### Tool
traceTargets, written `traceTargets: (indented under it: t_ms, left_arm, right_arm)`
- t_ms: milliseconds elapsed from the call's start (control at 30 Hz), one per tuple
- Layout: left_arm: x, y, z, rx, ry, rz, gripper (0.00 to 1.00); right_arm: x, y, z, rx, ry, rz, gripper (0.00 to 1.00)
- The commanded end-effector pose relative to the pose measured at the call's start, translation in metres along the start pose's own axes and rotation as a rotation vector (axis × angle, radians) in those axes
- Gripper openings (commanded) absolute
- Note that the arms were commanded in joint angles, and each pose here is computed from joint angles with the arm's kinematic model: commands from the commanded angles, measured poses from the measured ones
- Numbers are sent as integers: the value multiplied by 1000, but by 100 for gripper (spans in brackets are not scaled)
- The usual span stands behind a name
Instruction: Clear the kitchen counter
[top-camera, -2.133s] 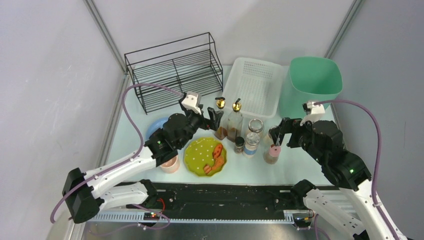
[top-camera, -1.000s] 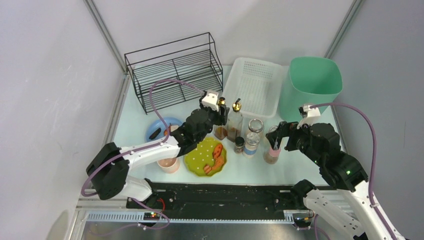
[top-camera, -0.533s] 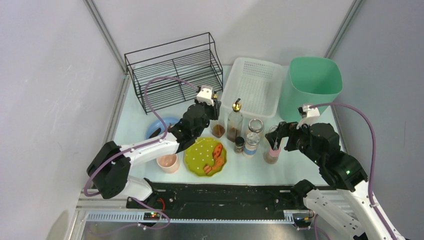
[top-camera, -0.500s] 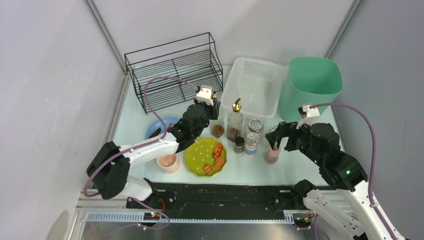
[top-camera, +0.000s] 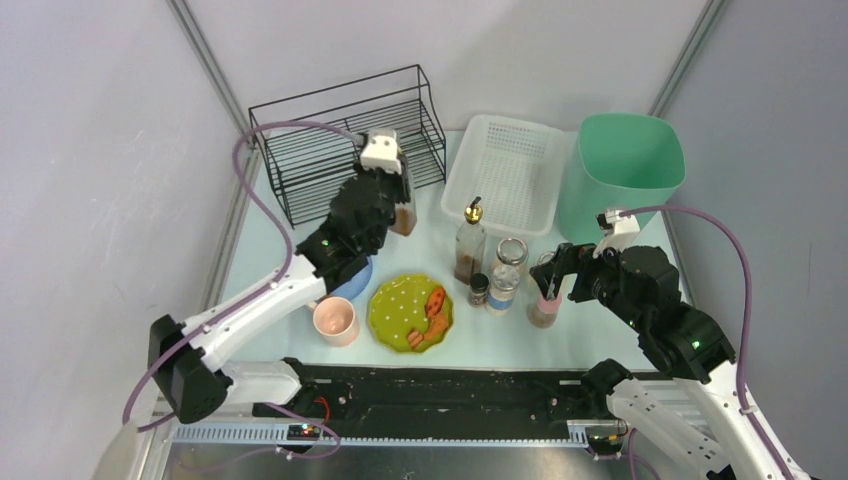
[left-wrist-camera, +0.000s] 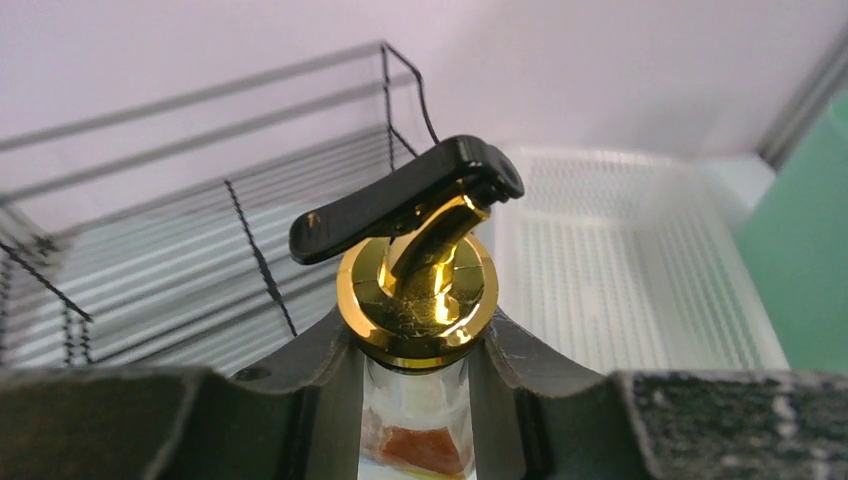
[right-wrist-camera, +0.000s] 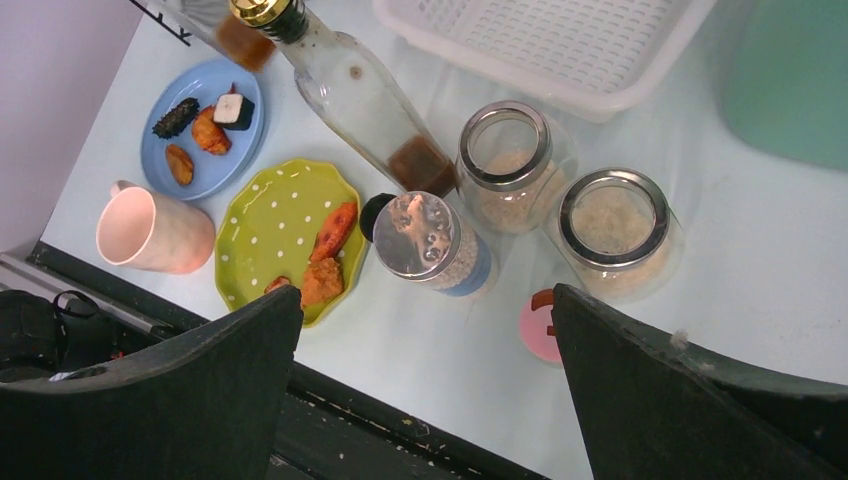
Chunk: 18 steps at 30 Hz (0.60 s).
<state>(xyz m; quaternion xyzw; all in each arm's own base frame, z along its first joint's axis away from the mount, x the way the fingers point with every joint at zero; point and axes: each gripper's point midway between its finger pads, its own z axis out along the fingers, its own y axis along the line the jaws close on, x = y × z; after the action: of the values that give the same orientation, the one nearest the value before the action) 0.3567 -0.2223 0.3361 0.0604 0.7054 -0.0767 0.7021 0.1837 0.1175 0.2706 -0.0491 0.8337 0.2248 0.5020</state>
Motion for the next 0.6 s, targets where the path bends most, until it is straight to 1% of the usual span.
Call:
traceTargets:
  t_ms: [0, 33, 133, 167, 300, 333, 367, 400, 467, 533, 567]
  left_arm:
    - [-107, 47, -16, -148, -201, -42, 0]
    - [-124, 50, -17, -157, -227, -56, 0]
    - [-153, 68, -13, -211, -266, -66, 0]
    - [-168, 70, -11, -222, -290, -76, 0]
    - [-203, 86, 1, -289, -336, -67, 0]
    - [-201, 90, 11, -305, -326, -56, 0]
    - [-214, 93, 11, -307, -345, -66, 0]
    - [-212, 97, 20, -324, -337, -56, 0]
    - [-229, 107, 27, -349, -360, -63, 0]
    - [-234, 117, 38, -370, -358, -68, 0]
    - [-228, 123, 49, -379, -337, -63, 0]
  right_arm:
    - [-8, 8, -1, -42, -36, 16, 100]
    - [-9, 10, -1, -47, -37, 18, 100]
    - [-11, 13, -4, -65, -49, 27, 100]
    - [-11, 13, -5, -68, -50, 27, 100]
    - [-11, 13, -9, -70, -60, 29, 100]
    - [-10, 13, -10, -71, -59, 27, 100]
    - [-10, 13, -10, -73, -57, 29, 100]
    - [-9, 13, -10, -72, -54, 32, 100]
    - [-8, 16, -10, -88, -44, 35, 100]
    - [-6, 23, -11, -125, -34, 39, 99]
    - [-5, 26, -12, -142, -30, 46, 97]
